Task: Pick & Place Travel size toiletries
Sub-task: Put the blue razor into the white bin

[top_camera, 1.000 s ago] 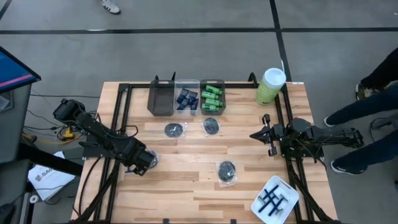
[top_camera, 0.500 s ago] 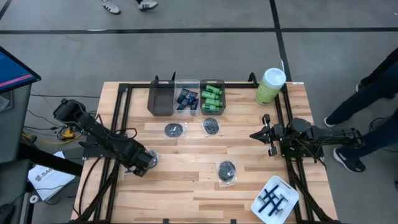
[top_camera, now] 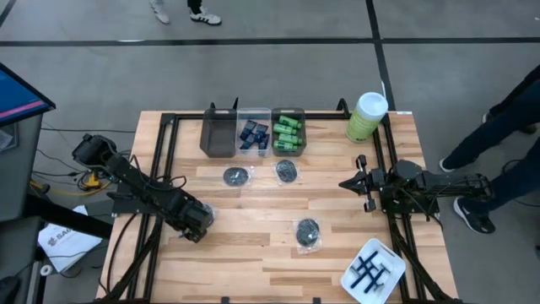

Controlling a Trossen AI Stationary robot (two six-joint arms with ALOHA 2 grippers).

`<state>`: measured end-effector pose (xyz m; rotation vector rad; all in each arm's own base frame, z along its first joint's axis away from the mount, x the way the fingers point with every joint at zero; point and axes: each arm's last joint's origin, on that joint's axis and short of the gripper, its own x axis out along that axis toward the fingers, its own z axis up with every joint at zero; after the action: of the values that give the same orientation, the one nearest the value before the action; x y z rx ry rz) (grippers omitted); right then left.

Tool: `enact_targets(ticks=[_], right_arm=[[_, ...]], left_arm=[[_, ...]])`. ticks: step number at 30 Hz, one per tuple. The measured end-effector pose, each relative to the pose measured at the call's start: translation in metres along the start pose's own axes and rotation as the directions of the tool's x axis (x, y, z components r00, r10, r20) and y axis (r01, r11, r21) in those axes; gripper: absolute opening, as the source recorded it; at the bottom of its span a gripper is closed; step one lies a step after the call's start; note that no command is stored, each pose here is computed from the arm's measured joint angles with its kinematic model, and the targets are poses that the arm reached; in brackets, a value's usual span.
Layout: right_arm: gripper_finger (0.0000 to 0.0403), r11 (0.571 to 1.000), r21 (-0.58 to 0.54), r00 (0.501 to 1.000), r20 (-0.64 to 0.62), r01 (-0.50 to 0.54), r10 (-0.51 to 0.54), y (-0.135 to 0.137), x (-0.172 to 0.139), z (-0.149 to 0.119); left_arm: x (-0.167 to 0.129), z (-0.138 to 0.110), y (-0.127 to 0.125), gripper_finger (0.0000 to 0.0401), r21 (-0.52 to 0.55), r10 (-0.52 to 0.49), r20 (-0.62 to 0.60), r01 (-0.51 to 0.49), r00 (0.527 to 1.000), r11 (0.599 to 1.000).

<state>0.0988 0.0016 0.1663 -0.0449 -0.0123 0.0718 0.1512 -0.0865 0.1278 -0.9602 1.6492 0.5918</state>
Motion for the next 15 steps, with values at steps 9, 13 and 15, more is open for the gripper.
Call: enact_targets(ticks=[9, 13, 15], right_arm=[[0.0000, 1.000, 0.000, 1.000, 0.000, 0.000, 0.000, 0.0000, 0.0000, -0.0001], [0.0000, 1.000, 0.000, 1.000, 0.000, 0.000, 0.000, 0.0000, 0.0000, 0.0001], [0.0000, 1.000, 0.000, 1.000, 0.000, 0.000, 0.000, 0.0000, 0.0000, 0.0000]], left_arm=[[-0.0004, 0.0014, -0.0004, 0.0169, -0.002, 0.001, 0.054, -0.001, 0.999, 1.000], [-0.0006, 0.0017, -0.0009, 0.0153, 0.000, -0.003, 0.063, 0.003, 0.998, 1.000], [-0.0006, 0.0017, -0.0012, 0.0143, 0.003, -0.007, 0.063, 0.007, 0.998, 1.000]])
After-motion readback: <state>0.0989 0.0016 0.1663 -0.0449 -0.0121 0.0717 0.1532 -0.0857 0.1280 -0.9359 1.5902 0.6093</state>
